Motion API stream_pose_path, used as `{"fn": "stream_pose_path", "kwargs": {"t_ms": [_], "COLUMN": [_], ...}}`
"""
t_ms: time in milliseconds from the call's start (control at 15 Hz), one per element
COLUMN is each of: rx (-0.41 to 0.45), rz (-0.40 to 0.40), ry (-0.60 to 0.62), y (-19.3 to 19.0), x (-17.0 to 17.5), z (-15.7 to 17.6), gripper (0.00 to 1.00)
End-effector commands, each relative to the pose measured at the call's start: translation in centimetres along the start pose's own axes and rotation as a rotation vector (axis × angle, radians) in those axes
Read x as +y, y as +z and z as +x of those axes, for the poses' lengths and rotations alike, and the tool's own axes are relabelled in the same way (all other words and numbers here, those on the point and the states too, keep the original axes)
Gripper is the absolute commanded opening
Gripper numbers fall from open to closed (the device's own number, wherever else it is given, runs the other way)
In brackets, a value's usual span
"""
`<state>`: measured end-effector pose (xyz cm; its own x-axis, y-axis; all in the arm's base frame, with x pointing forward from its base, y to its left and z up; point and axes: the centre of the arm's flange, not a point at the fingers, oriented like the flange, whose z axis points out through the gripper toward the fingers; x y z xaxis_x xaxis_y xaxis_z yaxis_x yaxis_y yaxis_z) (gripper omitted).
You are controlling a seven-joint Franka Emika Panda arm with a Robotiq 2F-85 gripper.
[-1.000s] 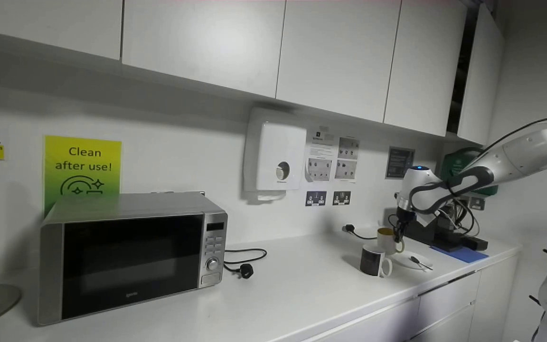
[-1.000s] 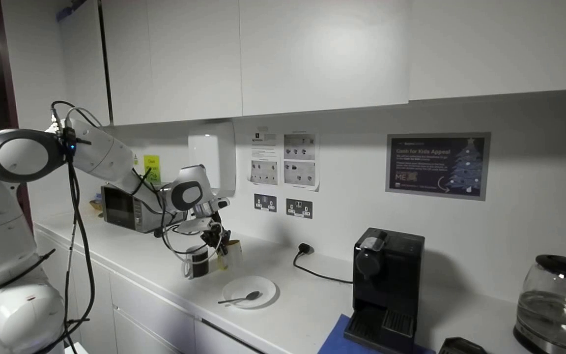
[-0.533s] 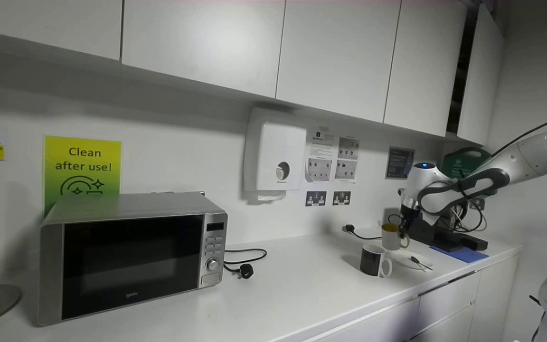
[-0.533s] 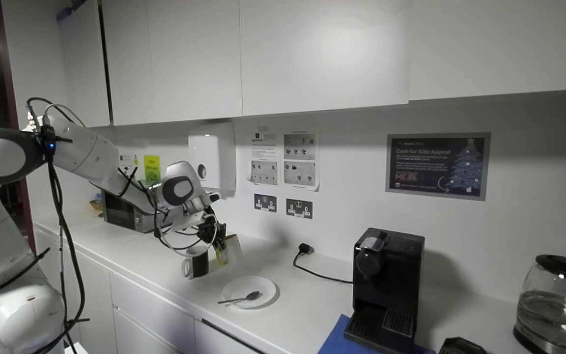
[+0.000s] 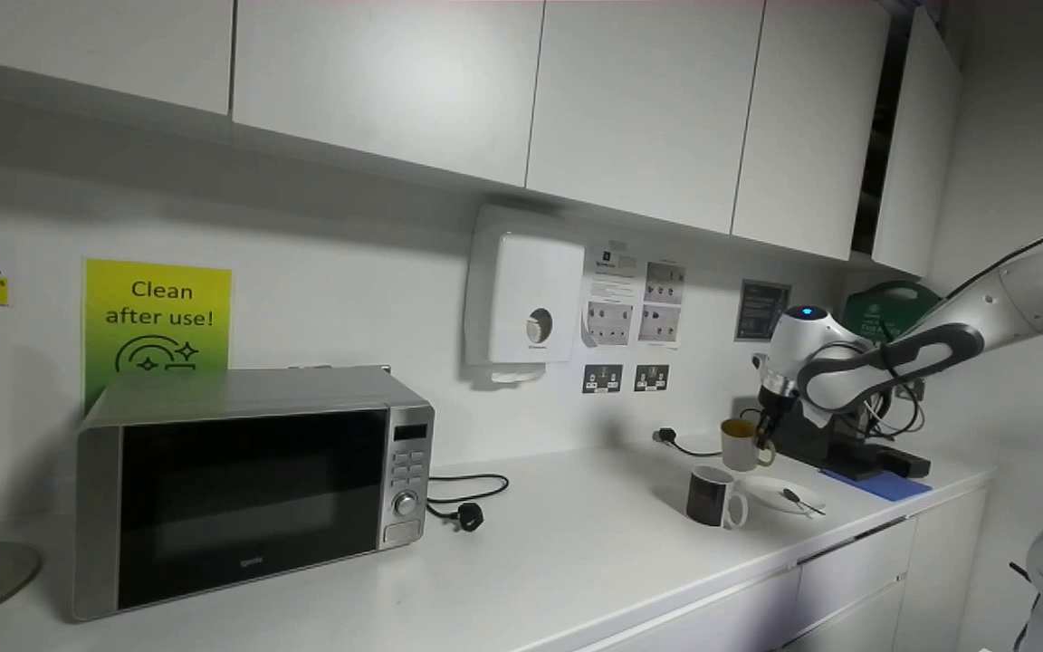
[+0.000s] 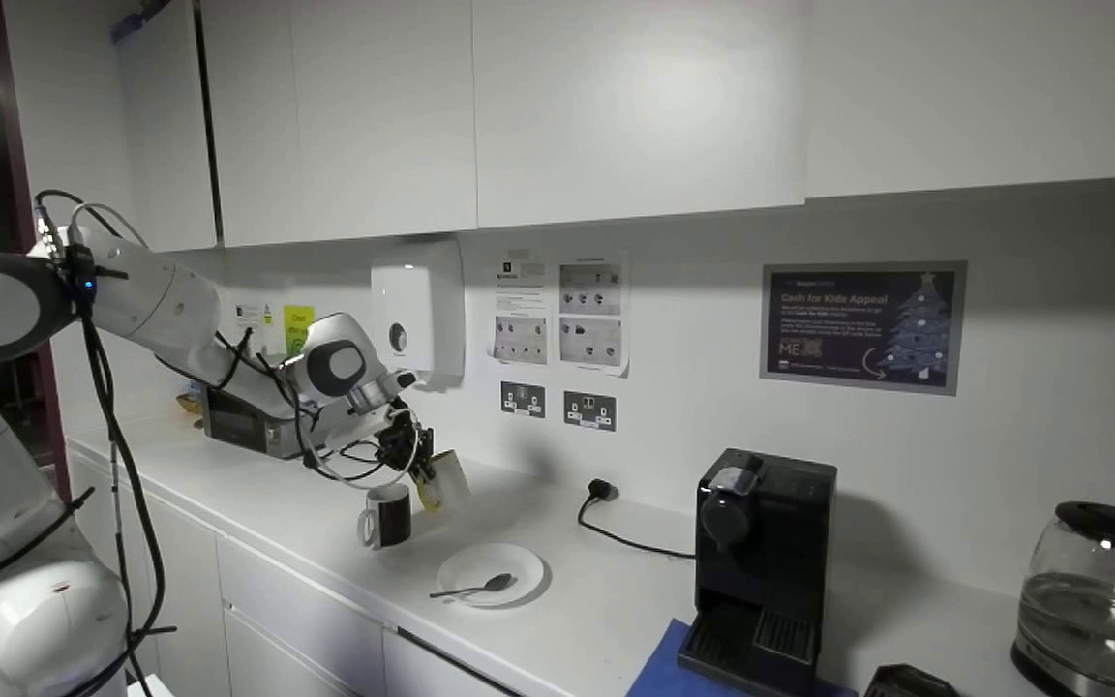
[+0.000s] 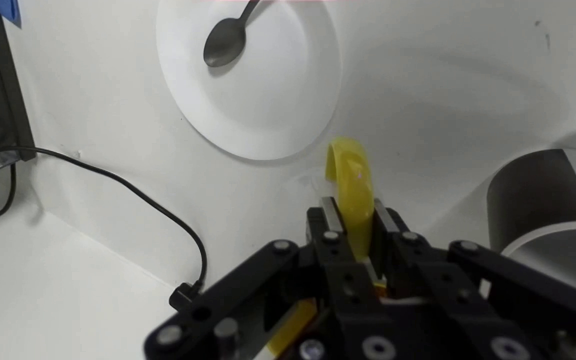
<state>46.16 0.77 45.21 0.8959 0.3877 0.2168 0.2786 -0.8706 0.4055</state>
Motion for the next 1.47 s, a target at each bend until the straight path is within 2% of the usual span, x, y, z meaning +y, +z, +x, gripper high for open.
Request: {"fn": "stream_pose_path", "kwargs": {"t_ms": [0,533,1400], "rx": [0.021,-0.015,-0.062], "rz": [-0.059,-0.119,-0.254], "ry": [-0.031,-0.145,-0.280], "y": [-1.9,-2.1,-3.1], "x": [-1.4,-5.1,-7.6], "z": [-0.3,0.0,0.7], "gripper": [0.04,0.04,0.04]}}
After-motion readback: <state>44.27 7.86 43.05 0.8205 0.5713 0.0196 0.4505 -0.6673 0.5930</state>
